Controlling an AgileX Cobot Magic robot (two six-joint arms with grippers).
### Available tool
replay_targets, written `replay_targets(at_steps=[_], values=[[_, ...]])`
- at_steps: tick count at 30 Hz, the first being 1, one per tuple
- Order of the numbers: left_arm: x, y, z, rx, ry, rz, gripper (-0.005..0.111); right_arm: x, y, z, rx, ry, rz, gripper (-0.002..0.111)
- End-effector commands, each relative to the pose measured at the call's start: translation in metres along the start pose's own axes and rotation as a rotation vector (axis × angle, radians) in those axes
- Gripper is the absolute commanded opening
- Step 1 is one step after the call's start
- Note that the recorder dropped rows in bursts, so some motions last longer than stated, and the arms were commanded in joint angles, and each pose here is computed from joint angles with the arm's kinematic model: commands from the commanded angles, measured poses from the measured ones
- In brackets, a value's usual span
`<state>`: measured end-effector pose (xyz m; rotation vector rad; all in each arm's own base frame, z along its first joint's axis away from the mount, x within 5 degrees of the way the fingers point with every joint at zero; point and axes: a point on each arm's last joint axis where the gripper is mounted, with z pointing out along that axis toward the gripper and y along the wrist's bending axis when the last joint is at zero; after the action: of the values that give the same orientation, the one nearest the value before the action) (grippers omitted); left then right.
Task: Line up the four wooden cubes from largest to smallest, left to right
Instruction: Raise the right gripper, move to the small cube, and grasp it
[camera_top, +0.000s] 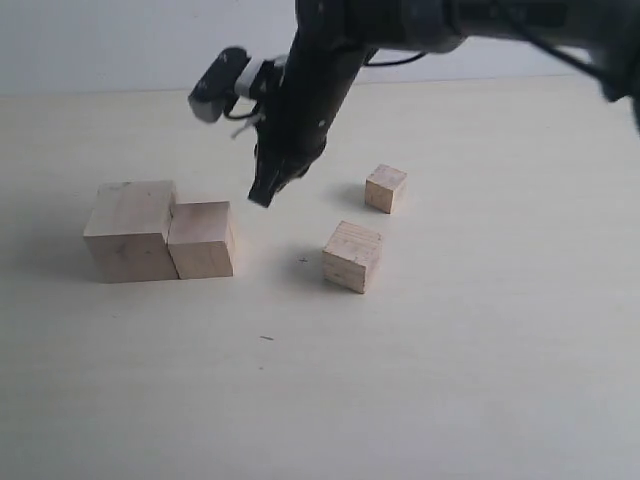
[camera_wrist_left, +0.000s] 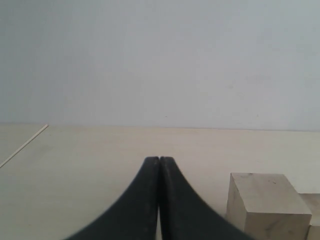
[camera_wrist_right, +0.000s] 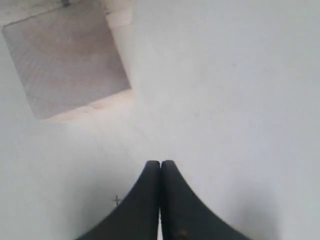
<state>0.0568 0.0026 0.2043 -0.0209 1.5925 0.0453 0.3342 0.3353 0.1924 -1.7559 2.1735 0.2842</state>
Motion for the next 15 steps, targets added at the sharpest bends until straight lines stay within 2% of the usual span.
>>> replay_targets(at_steps=[1,5,10,13,15], values=[[0.000,0.000,0.000,-0.001,-0.006,-0.010,0.003,0.008,-0.011,-0.062,0.015,-0.049,0.118,0.000],[0.000,0.000,0.000,-0.001,-0.006,-0.010,0.003,0.025,-0.008,-0.079,-0.007,-0.059,0.191,0.000],[0.000,0.000,0.000,-0.001,-0.006,-0.010,0.003,0.053,0.006,-0.059,-0.001,-0.026,0.270,0.002],[0.000,0.000,0.000,-0.001,-0.006,-0.010,0.003,0.068,0.009,-0.044,0.018,0.020,0.342,0.015],[0.000,0.000,0.000,-0.001,-0.006,-0.010,0.003,0.075,0.011,-0.035,0.014,0.044,0.381,0.031]])
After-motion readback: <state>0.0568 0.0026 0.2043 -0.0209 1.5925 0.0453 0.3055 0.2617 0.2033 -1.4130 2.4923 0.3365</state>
